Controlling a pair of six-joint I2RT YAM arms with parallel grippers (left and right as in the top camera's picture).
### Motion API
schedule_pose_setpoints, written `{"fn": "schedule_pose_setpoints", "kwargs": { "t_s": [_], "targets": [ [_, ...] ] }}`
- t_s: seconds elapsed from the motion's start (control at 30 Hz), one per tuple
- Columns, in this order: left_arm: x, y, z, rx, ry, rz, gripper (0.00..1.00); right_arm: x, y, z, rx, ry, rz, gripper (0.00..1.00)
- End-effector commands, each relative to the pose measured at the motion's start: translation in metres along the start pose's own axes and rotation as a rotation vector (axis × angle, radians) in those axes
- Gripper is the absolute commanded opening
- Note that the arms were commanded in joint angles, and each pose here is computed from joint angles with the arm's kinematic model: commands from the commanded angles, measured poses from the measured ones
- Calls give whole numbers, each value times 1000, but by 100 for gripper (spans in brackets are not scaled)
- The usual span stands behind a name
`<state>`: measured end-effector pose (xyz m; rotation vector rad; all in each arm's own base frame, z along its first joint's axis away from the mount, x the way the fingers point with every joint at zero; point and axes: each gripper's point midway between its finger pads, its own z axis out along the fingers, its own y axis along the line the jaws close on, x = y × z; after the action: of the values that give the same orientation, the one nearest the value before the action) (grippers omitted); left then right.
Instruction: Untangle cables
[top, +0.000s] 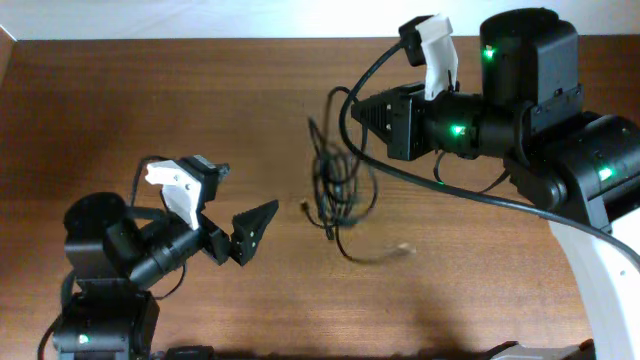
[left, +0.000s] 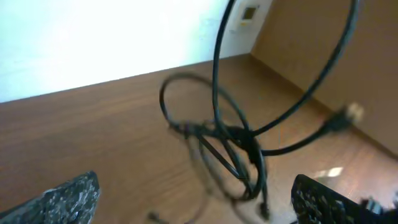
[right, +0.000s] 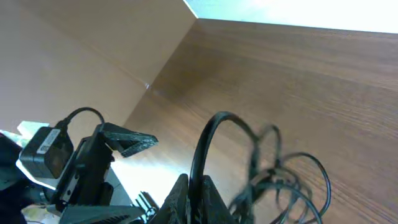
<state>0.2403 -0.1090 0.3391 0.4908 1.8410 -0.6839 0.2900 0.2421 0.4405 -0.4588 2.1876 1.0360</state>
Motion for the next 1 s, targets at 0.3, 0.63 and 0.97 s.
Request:
{"fn": "schedule_pose_setpoints", "kwargs": {
  "t_s": [0.3,0.63,0.97],
  "targets": [
    [8,-45,11,411,41,-21,99,-98,5,-31,233,-405,-660,4],
    [11,-42,17,419,57,-34,99,-195,-37,-149,819,-1002,-402,4],
    [18,-71,124,618,55,156,95,-160,-11,-78,290,-800,-83,4]
  ]
}}
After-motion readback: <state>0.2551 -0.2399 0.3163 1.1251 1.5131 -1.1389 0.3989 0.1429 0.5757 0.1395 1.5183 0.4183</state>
